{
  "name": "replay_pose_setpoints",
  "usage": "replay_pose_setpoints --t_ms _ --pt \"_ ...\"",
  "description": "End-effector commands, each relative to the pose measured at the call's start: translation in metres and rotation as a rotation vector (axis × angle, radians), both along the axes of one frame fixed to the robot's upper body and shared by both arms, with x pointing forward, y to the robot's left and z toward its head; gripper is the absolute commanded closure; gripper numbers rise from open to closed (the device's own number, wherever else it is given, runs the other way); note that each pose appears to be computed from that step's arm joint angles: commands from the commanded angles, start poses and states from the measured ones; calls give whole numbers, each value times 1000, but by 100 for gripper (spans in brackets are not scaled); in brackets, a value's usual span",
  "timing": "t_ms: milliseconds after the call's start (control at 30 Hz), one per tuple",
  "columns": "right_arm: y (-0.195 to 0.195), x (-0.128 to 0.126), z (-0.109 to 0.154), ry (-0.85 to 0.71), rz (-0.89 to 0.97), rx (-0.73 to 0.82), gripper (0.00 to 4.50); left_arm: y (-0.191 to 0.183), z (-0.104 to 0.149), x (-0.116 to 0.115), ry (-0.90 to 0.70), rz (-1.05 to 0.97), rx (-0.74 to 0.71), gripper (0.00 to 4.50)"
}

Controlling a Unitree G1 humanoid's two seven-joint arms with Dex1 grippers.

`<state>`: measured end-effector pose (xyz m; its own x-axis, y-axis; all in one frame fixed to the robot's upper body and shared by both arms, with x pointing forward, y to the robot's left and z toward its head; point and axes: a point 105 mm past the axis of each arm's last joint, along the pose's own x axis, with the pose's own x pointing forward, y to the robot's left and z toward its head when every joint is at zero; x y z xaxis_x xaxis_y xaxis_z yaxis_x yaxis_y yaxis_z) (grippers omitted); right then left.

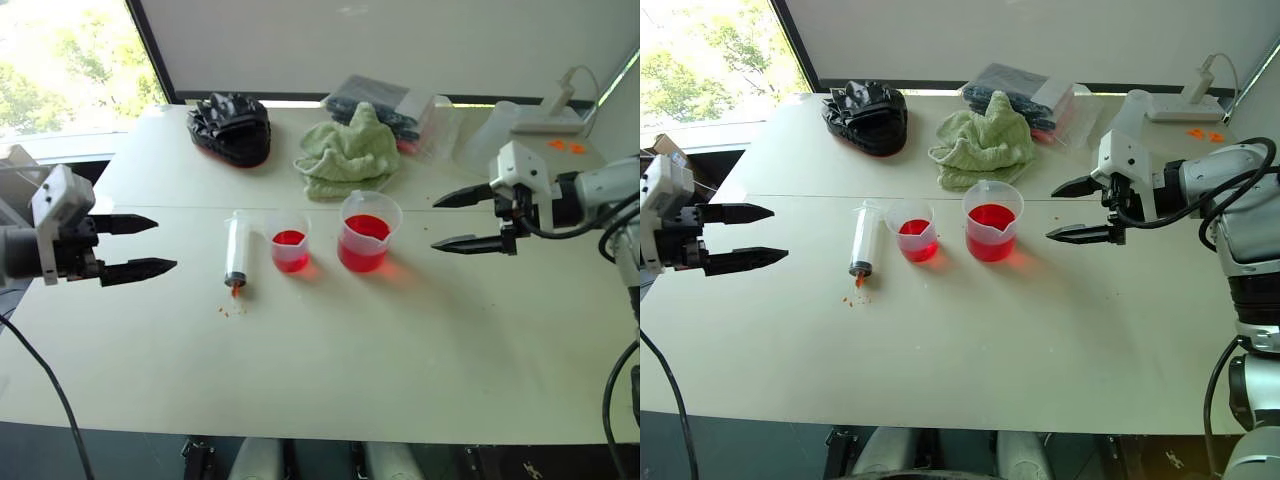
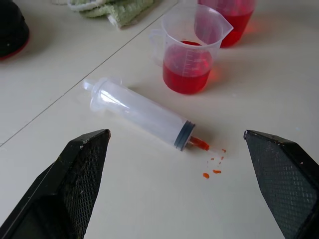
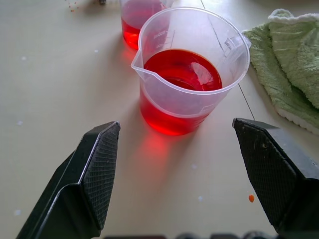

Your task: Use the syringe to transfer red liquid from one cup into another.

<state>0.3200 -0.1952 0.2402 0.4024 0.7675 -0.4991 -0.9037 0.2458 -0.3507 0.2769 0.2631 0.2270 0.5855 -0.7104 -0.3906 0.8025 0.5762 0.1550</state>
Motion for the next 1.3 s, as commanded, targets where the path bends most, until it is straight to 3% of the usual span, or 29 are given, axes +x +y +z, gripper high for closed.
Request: replay_pose_setpoints --t_ms 33,133,367,467,667,833,1300 --pt "-2 -1 17 -73 -1 17 70 -3 8 2 -24 2 5 1" --pt "-2 2 18 -86 -15 30 70 -3 5 10 20 61 33 1" --pt "-1 3 16 -101 -32 46 70 -41 11 50 256 216 -80 1" --pt "0 2 14 -106 -35 49 70 -55 6 68 434 366 -45 1" --pt "5 2 16 -116 -37 55 70 -62 -14 82 575 510 55 1" --pt "4 -1 16 -114 -43 57 70 -59 -31 89 605 594 113 1" --pt "3 -5 20 -105 -86 47 70 -88 -56 103 670 651 79 1"
